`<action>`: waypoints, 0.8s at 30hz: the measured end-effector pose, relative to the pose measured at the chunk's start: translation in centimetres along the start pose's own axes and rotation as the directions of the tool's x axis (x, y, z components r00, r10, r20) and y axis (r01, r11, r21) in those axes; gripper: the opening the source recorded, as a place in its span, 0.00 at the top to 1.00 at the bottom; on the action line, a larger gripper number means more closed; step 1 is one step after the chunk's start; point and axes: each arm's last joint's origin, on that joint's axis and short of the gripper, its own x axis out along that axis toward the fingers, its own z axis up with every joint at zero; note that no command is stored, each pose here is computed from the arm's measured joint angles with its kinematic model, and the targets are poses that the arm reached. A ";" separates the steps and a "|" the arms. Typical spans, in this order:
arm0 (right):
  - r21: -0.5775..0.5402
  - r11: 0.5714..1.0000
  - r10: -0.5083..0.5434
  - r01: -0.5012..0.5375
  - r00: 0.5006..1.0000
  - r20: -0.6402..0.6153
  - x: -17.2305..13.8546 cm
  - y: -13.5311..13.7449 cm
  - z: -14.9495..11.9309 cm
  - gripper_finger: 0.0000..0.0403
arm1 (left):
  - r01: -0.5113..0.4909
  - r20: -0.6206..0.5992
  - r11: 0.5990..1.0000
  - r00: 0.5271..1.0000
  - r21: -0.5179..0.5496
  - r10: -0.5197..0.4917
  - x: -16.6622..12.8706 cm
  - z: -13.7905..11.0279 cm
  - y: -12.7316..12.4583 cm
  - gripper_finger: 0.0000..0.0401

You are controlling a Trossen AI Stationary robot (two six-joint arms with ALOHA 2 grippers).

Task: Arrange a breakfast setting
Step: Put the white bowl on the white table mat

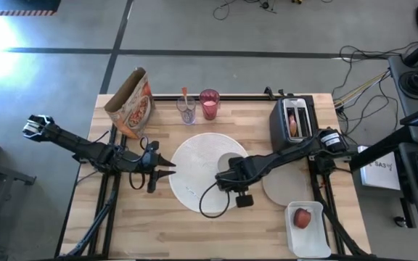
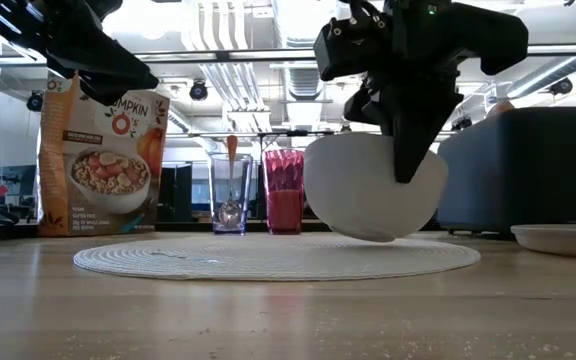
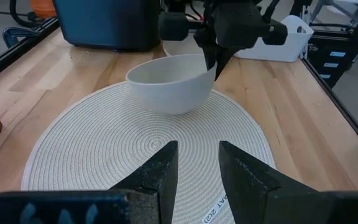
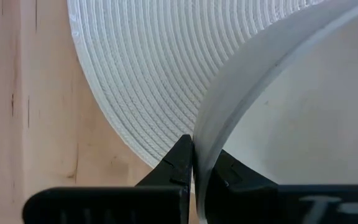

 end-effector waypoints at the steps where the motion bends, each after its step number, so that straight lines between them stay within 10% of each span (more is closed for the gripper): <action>1: -0.010 1.000 0.000 0.000 1.000 -0.001 0.0 0.0 0.0 0.98 | 0.000 0.000 1.000 1.000 0.000 0.000 0.0 0.0 0.0 0.75; 24: -0.022 1.000 0.000 0.000 1.000 0.002 -0.3 0.0 -0.1 0.73 | 0.000 0.000 1.000 1.000 0.000 0.000 0.0 0.0 0.0 0.75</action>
